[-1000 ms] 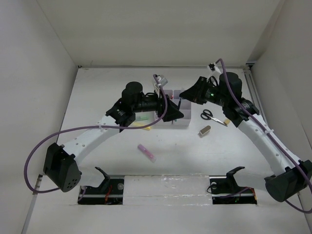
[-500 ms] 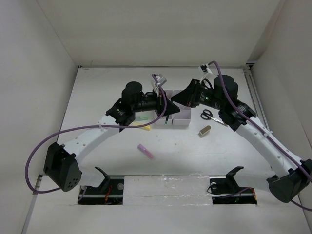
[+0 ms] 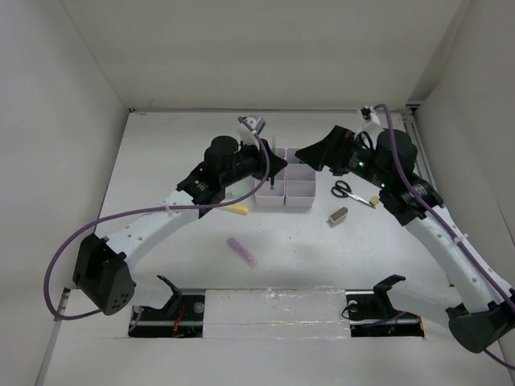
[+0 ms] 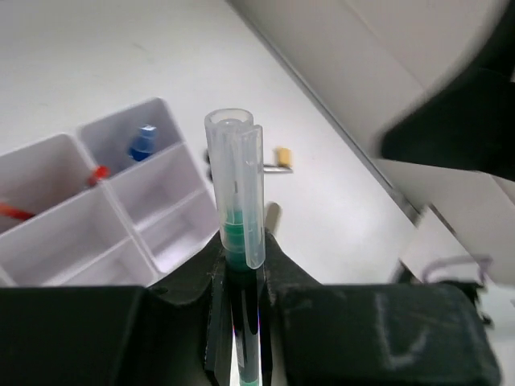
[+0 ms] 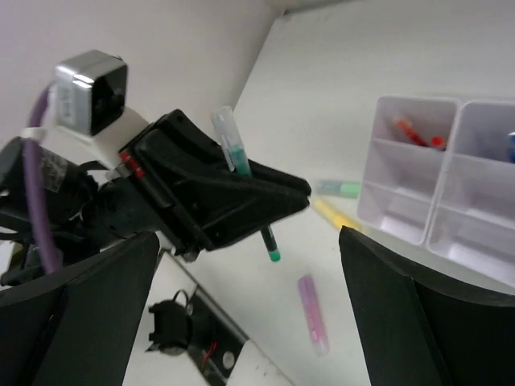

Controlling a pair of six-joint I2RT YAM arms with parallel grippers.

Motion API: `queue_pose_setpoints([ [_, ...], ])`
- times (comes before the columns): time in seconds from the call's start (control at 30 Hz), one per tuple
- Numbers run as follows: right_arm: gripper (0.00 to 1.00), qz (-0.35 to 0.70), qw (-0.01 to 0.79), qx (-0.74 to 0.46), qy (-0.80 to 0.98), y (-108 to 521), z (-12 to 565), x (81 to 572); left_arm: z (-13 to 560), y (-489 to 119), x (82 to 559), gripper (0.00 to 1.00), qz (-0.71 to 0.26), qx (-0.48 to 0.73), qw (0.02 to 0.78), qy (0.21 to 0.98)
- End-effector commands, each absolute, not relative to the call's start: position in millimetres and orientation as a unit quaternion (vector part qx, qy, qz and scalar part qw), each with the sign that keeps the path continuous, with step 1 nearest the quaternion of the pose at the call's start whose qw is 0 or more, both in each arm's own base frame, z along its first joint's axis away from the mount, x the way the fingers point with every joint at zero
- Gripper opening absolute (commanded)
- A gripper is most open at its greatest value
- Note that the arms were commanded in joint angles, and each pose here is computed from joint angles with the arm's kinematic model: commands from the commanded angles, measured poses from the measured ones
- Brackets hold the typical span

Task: Sort the stationery into containers
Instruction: Place the pen in the storage box.

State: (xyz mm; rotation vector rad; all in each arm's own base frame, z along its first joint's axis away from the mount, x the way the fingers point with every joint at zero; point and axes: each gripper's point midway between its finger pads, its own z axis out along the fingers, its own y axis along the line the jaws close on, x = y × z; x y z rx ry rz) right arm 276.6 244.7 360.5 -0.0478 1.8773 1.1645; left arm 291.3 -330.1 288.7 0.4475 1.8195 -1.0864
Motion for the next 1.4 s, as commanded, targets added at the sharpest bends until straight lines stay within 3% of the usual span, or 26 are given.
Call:
queue_pose_setpoints([
  [0.0,1.00,0.431,0.519,0.008,0.739,208,383,276,303,-307,343,0.00,-0.367,0.077,0.551,0.746],
  [0.37,1.00,0.416,0.525,-0.014,0.742,186,354,235,320,-276,430,0.00,-0.268,-0.078,0.682,0.676],
  [0.67,1.00,0.412,0.516,-0.018,0.751,182,334,224,283,-263,473,0.00,-0.189,-0.140,0.699,0.675],
  [1.2,1.00,0.396,0.522,-0.022,0.755,173,331,217,250,-283,499,0.00,-0.194,-0.145,0.698,0.674],
  [1.37,1.00,0.391,0.526,-0.022,0.755,171,333,218,233,-287,497,0.14,-0.205,-0.146,0.689,0.680],
])
